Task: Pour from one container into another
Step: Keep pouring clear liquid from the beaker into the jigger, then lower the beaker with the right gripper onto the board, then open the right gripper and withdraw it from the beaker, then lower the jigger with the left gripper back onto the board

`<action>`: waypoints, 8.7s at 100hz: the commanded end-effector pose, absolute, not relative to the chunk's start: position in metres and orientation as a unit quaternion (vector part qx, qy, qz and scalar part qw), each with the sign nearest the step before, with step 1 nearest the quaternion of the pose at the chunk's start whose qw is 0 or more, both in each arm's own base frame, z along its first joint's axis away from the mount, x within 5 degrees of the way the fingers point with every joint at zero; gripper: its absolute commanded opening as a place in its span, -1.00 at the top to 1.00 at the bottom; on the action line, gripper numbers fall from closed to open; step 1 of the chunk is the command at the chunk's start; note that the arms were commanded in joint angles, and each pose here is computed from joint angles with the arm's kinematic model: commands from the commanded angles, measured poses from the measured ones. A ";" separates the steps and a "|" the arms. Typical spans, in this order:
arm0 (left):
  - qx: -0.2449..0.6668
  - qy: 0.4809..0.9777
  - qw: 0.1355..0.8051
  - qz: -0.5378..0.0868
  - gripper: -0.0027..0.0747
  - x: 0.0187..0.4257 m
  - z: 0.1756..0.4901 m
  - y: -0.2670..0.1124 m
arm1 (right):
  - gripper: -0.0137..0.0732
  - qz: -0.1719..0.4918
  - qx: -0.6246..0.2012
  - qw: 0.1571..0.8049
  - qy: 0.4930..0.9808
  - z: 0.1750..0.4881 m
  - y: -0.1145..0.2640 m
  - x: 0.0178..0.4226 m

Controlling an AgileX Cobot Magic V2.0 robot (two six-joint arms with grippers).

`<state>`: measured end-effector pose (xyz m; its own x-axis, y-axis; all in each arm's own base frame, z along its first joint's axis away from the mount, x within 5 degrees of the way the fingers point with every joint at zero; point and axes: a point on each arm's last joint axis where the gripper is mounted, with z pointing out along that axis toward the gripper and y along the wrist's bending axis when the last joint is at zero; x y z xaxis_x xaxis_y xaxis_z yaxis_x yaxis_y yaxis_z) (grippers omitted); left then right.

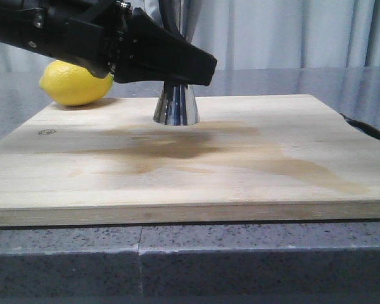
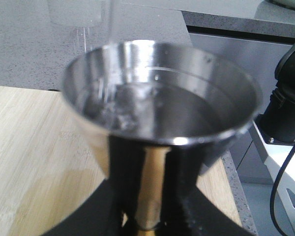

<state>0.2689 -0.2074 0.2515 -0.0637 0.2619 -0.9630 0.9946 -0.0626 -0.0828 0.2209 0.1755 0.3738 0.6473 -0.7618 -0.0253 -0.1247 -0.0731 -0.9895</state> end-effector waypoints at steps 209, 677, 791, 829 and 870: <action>0.550 0.510 0.424 -0.508 0.98 0.259 0.285 -0.210 | 0.21 0.194 -0.284 0.604 0.719 0.235 0.090 0.296; 0.539 0.526 0.446 -0.483 0.98 0.276 0.284 -0.185 | -0.63 0.099 -0.270 0.745 0.602 0.347 0.068 0.212; 0.453 0.538 0.549 -0.452 0.98 0.284 0.258 -0.151 | -0.63 0.005 -0.219 0.759 0.614 0.373 0.042 0.160; 0.462 0.533 0.554 -0.442 0.98 0.283 0.253 -0.151 | -0.63 0.007 -0.220 0.760 0.611 0.373 0.042 0.159; 0.458 0.544 0.543 -0.447 0.98 0.287 0.242 -0.152 | -0.63 0.014 -0.226 0.767 0.601 0.375 0.044 0.158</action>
<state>0.2884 -0.1509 0.2180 -0.0298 0.1611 -0.9865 0.9800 0.1989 0.0029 0.1624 0.0423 0.3603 0.1998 -0.2854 -0.9374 -0.2848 0.8984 -0.3343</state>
